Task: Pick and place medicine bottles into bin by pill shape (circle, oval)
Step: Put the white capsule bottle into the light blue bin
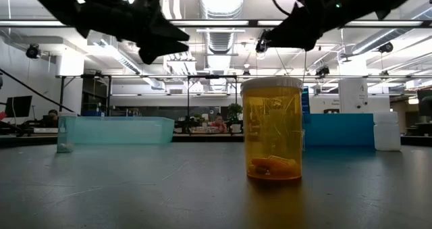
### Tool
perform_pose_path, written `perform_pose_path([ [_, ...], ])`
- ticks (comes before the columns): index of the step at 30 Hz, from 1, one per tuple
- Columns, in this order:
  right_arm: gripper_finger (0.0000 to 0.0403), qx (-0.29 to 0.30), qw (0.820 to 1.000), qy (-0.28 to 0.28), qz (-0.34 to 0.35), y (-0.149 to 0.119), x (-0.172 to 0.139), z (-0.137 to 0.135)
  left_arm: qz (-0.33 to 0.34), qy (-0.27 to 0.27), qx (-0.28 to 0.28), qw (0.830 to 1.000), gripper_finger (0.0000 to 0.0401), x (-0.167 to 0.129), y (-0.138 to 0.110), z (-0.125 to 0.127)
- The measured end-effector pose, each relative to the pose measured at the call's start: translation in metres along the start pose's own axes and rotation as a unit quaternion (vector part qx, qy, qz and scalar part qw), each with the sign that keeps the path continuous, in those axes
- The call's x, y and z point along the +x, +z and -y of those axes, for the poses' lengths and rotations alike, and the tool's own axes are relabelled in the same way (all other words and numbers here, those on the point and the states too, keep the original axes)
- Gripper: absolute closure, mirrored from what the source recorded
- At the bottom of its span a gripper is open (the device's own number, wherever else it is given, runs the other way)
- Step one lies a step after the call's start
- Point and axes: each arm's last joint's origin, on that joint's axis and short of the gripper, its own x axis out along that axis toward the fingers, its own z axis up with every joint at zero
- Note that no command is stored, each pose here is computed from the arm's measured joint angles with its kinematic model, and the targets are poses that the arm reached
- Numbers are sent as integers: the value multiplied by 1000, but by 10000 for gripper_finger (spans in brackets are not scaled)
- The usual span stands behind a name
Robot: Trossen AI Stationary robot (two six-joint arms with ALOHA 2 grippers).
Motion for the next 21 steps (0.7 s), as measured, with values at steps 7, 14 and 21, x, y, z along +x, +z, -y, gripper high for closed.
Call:
perform_pose_path([
  [7,172,-49,992,74,87,-1,-29,0,-7,-3,13,1000,230,30,14,1],
  [14,172,-68,985,67,144,7,-66,6,-12,-8,28,1000,230,66,28,2],
  [21,172,-82,981,63,161,8,-84,9,-96,-6,43,994,230,98,35,3],
])
